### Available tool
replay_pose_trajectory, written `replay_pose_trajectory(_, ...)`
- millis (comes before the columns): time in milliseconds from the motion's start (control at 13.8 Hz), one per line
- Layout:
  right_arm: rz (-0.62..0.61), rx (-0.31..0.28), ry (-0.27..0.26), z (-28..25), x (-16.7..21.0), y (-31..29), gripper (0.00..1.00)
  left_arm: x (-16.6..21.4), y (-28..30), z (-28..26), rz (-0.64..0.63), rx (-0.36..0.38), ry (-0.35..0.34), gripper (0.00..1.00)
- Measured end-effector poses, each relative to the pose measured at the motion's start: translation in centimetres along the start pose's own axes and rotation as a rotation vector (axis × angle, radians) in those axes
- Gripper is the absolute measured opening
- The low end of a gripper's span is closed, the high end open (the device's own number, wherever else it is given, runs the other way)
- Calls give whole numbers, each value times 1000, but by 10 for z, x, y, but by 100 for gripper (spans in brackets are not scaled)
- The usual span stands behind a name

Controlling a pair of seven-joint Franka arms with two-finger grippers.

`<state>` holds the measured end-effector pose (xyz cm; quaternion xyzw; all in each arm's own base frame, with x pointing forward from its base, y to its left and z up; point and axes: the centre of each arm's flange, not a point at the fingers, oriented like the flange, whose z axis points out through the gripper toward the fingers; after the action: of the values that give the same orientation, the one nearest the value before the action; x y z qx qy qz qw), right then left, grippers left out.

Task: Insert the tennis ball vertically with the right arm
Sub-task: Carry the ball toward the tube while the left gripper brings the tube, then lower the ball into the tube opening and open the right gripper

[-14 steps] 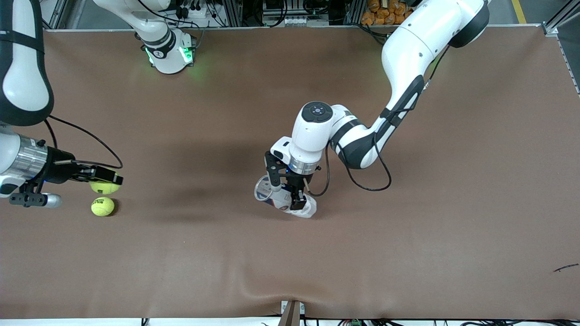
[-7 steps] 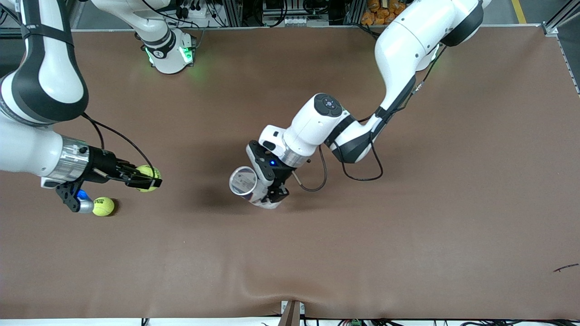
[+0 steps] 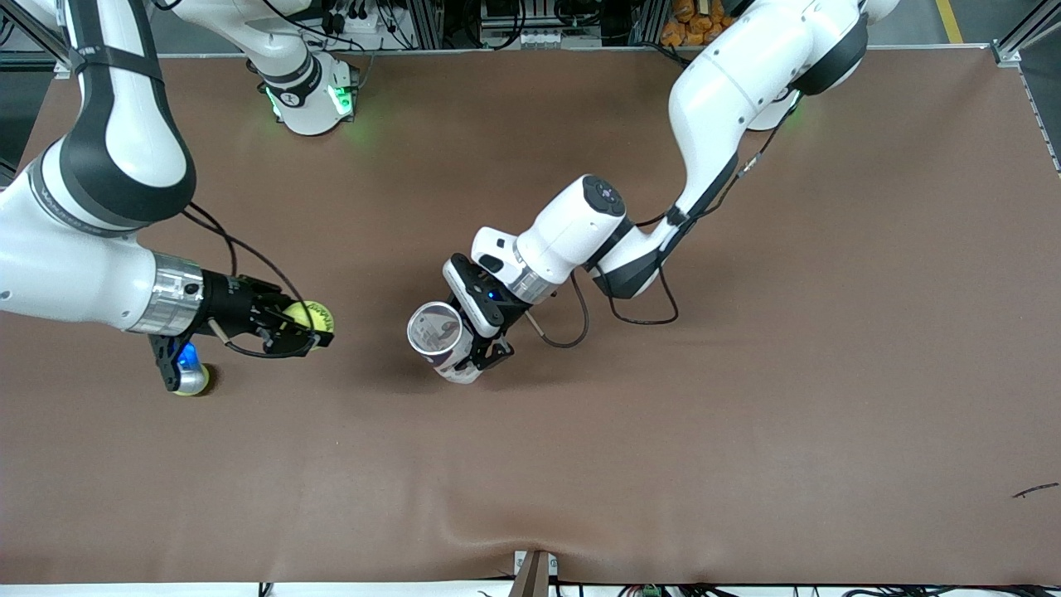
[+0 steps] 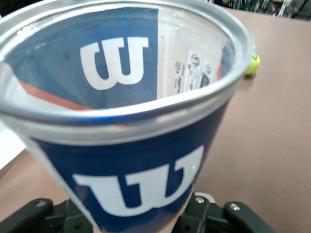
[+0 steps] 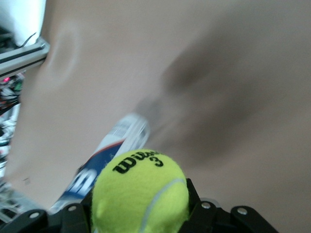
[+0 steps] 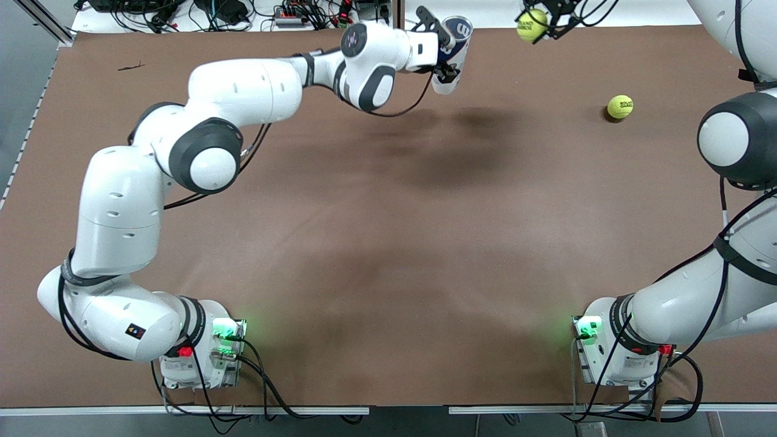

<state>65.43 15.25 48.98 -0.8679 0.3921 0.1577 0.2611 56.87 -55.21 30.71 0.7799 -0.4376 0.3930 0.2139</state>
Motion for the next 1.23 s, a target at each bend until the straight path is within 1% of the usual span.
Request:
replay_pose_trajectory(145, 68, 51, -70, 1, -11, -8, 67, -27, 5, 18, -19, 1, 26, 61)
replay_pose_trajectory(217, 102, 62, -97, 5, -17, -12, 67, -37, 7, 25, -26, -2, 25, 61)
replay_pose_trajectory(361, 161, 48, -131, 23, -32, -21, 67, -49, 15, 34, -38, -11, 22, 62)
replay_pose_trajectory(506, 203, 12, -154, 52, -37, -26, 67, -54, 22, 38, -45, -20, 17, 63)
replay_pose_trajectory(651, 241, -7, -202, 90, -34, -30, 67, -58, 24, 41, -48, -23, 10, 64)
replay_pose_trajectory(795, 282, -3, -251, 116, -24, -32, 67, -66, 23, 45, -50, -22, -2, 65)
replay_pose_trajectory(940, 306, 2, -276, 127, -15, -31, 67, -76, 23, 51, -55, -25, -16, 65)
replay_pose_trajectory(1229, 328, -8, -292, 139, -9, -29, 67, -93, 24, 59, -64, -31, -37, 65)
